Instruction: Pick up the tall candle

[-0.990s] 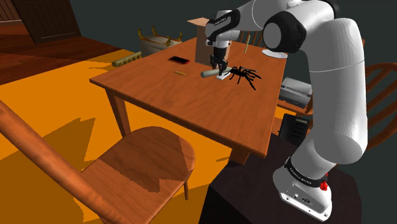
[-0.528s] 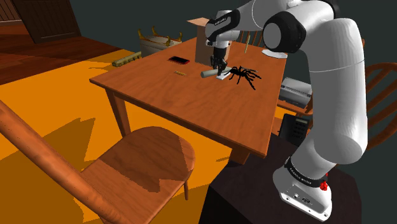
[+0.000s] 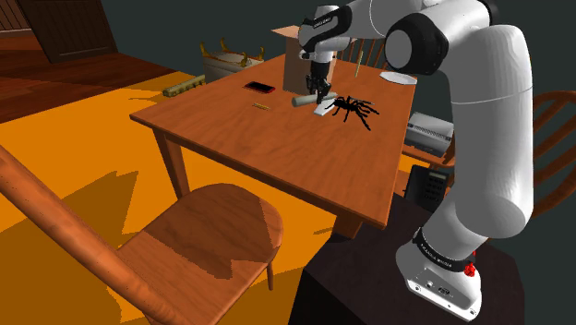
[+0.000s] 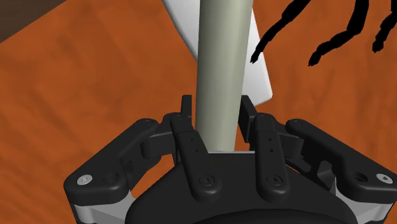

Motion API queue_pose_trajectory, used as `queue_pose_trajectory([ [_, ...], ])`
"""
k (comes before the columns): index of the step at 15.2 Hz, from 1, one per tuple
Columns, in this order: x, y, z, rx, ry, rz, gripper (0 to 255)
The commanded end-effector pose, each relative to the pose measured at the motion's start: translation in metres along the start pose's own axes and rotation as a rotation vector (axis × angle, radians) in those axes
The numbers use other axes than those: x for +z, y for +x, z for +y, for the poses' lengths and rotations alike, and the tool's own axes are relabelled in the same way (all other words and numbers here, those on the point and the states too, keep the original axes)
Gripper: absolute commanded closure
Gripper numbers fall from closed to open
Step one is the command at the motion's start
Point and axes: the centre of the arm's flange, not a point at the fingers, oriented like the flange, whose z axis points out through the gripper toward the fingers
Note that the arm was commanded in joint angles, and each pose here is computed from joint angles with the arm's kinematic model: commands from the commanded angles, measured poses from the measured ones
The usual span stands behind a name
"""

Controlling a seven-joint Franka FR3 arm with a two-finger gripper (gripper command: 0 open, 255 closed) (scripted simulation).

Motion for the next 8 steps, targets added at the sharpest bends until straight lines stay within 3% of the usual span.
queue_pose_trajectory([
  [1, -0.010, -0.001, -0.001, 0.000, 0.000, 0.000, 255],
  [8, -0.047, -0.002, -0.002, 0.000, 0.000, 0.000, 255],
])
